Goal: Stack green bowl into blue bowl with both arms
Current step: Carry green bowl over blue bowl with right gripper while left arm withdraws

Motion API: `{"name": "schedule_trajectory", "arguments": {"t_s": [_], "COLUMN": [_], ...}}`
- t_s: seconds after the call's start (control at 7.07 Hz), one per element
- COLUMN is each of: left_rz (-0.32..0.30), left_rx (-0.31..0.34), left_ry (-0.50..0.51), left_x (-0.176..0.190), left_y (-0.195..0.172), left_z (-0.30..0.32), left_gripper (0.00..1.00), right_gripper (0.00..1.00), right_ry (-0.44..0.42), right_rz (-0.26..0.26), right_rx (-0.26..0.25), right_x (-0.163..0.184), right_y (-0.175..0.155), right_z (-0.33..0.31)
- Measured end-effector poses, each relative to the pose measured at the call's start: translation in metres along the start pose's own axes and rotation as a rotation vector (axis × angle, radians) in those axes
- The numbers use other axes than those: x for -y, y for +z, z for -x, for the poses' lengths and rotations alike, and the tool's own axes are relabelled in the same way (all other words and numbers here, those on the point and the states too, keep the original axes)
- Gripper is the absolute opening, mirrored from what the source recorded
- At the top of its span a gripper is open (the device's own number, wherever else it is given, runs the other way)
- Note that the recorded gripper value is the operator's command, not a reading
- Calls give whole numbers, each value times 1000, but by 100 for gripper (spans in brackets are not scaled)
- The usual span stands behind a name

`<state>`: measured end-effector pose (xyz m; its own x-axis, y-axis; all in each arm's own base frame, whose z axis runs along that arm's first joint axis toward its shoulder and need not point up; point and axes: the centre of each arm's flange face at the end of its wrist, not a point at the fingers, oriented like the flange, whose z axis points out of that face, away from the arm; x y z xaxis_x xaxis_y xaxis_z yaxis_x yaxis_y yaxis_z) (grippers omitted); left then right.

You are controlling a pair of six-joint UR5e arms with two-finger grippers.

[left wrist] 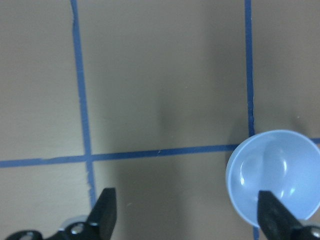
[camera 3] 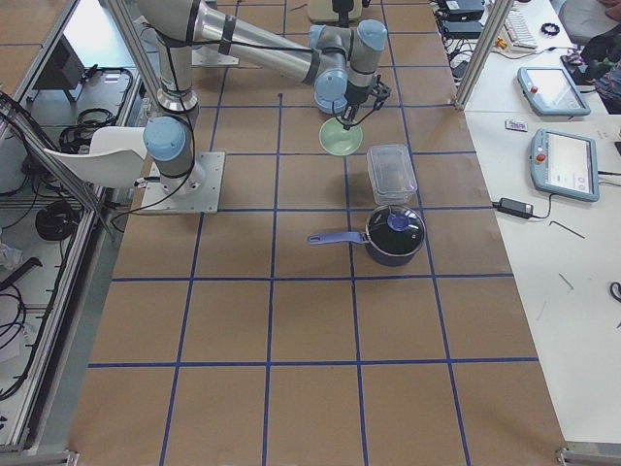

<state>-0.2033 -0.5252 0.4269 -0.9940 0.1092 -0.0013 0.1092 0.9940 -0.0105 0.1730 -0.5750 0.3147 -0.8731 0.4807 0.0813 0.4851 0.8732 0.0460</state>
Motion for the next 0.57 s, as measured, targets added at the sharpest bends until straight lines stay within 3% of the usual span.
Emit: {"name": "schedule_trajectory", "arguments": {"t_s": [0.28,0.57], "left_rz": [20,-1], "left_rx": [29,23], "left_ry": [-4,-50], "left_x": [-27,-41], "left_y": [-60,-86], "left_z": [27,55], "left_gripper": [100,100], "right_gripper": [0,0], "right_ry": [72,132], "right_rz": [-27,-22], "right_rx": [7,9], "right_x": [-34,-66], "right_y": [-8,-7], "right_z": [66,110]}}
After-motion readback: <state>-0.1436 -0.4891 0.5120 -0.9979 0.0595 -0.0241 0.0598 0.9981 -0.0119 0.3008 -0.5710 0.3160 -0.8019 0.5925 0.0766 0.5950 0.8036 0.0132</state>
